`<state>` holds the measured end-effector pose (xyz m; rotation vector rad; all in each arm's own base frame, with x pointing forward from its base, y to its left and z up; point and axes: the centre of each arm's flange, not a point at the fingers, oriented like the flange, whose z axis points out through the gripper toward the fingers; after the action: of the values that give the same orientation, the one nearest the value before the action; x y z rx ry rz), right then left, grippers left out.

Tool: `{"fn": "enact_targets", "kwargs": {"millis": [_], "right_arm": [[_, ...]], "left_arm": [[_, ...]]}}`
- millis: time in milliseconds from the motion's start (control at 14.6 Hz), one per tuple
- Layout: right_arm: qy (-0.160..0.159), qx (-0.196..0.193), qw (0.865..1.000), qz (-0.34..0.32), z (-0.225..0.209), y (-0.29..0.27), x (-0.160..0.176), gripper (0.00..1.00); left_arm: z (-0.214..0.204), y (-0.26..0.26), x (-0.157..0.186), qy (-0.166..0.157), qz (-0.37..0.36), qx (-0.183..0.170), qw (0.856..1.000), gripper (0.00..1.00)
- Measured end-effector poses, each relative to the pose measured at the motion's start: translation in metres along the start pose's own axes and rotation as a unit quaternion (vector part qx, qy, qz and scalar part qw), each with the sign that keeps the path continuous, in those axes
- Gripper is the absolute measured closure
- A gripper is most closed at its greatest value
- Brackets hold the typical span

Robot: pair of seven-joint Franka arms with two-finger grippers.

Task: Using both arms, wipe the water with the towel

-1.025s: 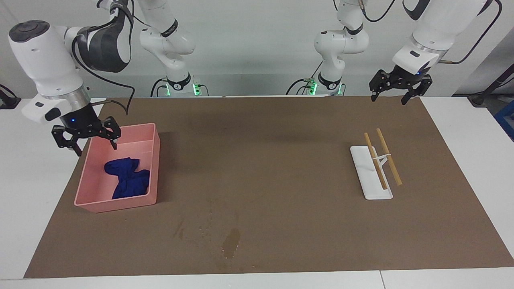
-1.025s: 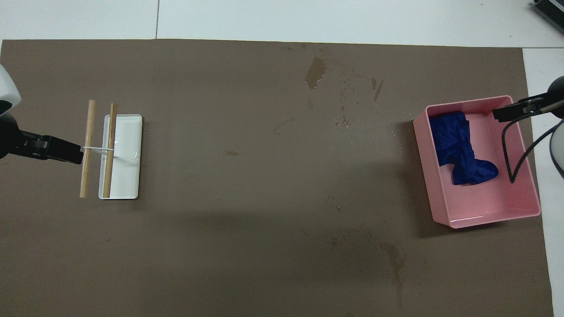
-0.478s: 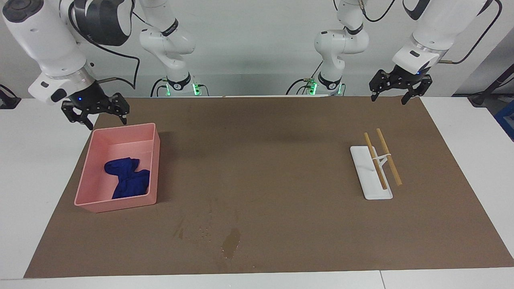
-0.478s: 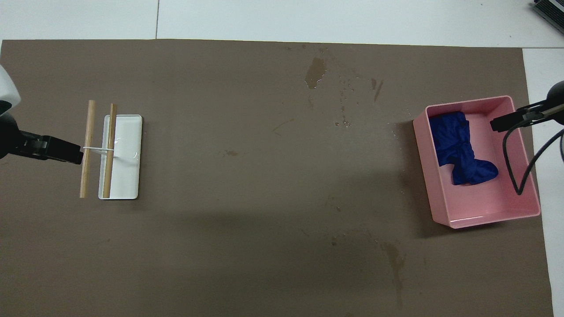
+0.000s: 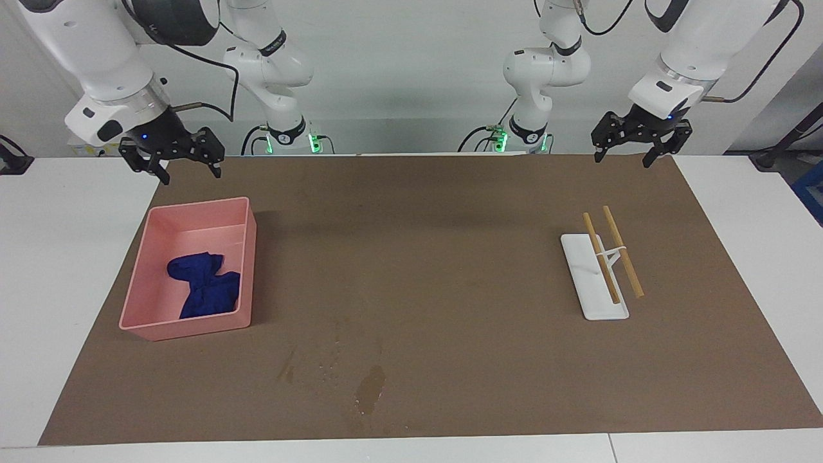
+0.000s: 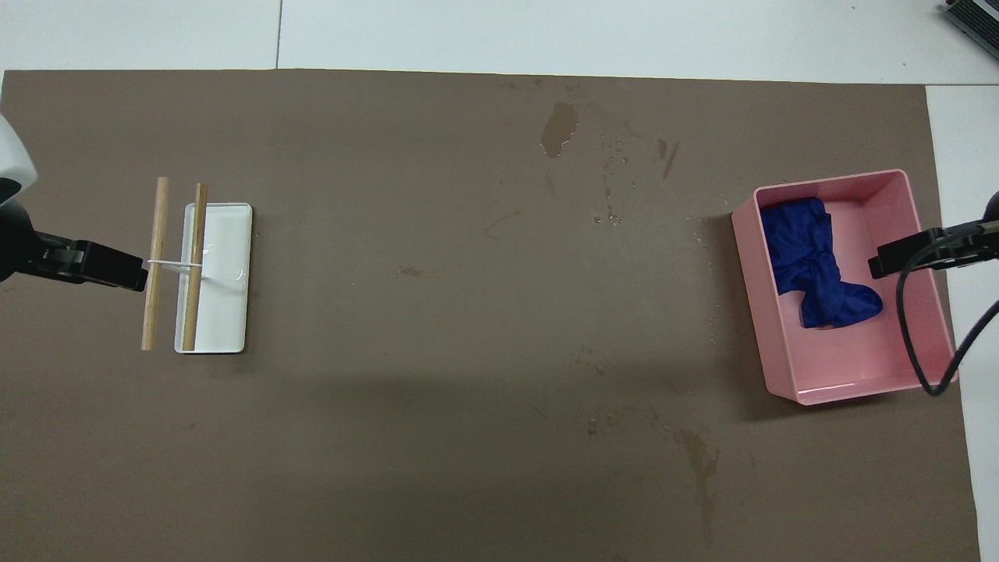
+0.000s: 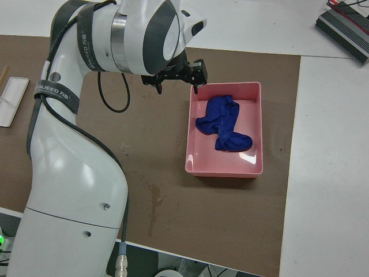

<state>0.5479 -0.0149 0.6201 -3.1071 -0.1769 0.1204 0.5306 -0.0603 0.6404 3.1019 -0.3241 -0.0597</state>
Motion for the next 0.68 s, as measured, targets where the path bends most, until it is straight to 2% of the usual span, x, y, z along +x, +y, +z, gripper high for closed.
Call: {"fn": "enact_targets", "kwargs": {"millis": [410, 683], "right_arm": [[0.0, 0.018, 1.0, -0.007, -0.006, -0.012, -0.005, 0.0], [0.006, 0.016, 1.0, -0.026, -0.009, -0.032, -0.004, 0.0]], "left_arm": [[0.0, 0.0, 0.0, 0.0, 0.0, 0.0, 1.0, 0.0], [0.0, 0.0, 0.0, 0.001, 0.0, 0.0, 1.0, 0.0]]}}
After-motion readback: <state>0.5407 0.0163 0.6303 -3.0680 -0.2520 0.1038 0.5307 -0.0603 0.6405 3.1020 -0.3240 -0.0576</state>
